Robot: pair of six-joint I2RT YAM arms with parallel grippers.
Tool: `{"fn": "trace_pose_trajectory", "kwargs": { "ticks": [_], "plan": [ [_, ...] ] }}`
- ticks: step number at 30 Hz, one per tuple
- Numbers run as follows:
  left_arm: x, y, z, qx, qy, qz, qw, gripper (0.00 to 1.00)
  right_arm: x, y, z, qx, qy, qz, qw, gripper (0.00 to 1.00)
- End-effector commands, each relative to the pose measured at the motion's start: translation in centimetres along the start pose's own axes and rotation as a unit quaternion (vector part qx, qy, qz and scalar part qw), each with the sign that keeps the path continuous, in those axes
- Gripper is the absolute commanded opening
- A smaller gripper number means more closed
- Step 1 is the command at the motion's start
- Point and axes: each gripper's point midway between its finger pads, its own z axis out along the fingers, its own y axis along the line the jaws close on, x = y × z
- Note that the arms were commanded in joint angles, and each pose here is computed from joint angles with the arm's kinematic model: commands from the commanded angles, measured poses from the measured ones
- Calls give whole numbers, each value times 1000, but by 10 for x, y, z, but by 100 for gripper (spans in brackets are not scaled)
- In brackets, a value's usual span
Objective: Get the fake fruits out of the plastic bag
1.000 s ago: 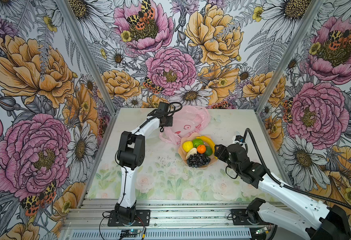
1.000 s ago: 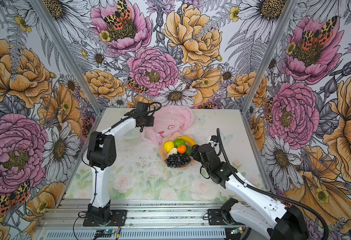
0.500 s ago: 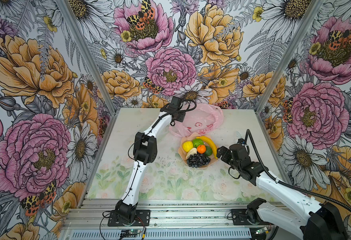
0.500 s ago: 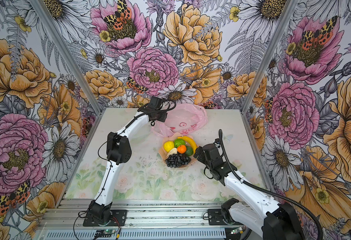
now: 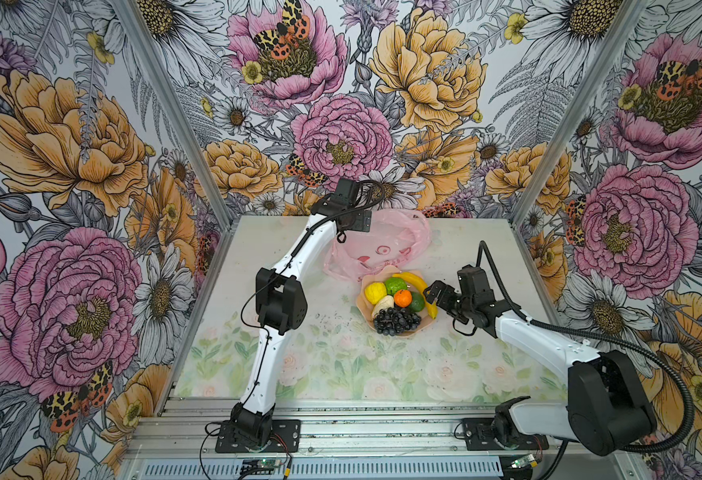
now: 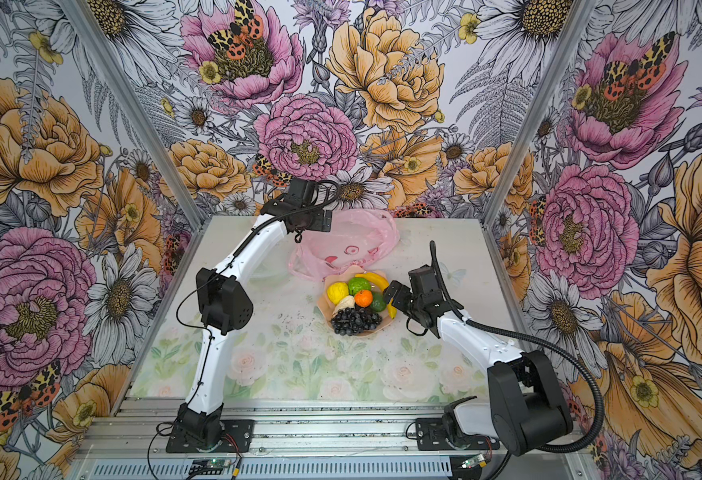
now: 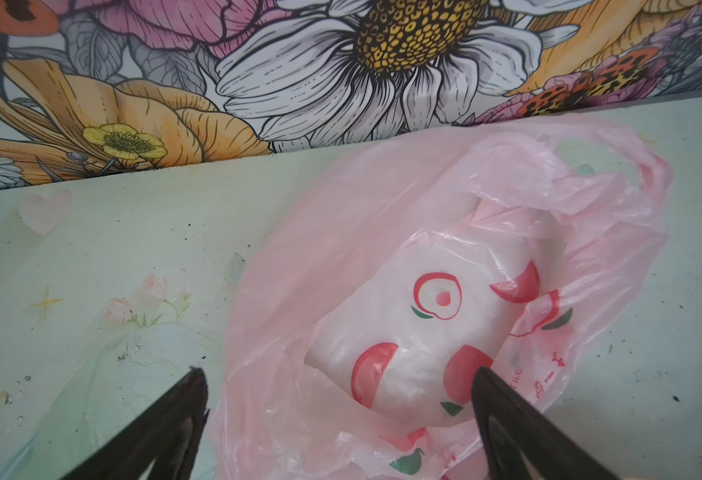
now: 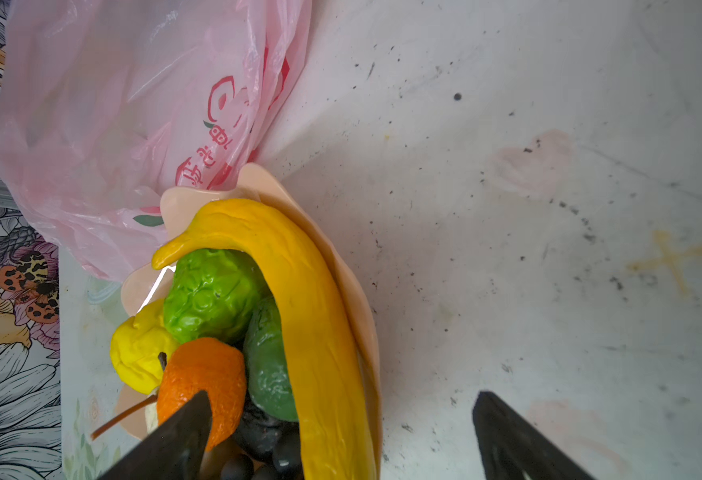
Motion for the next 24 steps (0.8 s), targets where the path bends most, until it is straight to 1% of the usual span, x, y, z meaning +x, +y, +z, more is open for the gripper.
{"fn": "trace_pose_trajectory", "kwargs": {
  "ticks": [1, 3, 7, 12, 14, 20, 24],
  "plan": [
    [0, -4, -11, 15, 3, -28, 999, 99, -12, 23, 7, -41, -2, -7, 999, 99],
    [0, -2, -14, 11, 3, -33, 999, 98, -12, 26, 13, -50, 3, -5, 999, 99],
    [5, 6, -29, -2, 4, -44, 999, 99, -11, 30, 21, -62, 11, -2, 998, 99],
    [17, 14, -45, -12, 3, -55, 998, 99, -6, 43, 29, -109, 22, 17, 994, 99],
    [23, 19, -49, -17, 0, -62, 998, 99, -3, 46, 32, -117, 27, 19, 993, 99],
    [41, 37, -63, -17, -18, -99, 995, 99, 3, 57, 38, -125, 36, 13, 991, 100],
    [57, 55, -69, -25, -21, -128, 991, 99, 6, 63, 39, -131, 38, 10, 991, 98]
  ]
}}
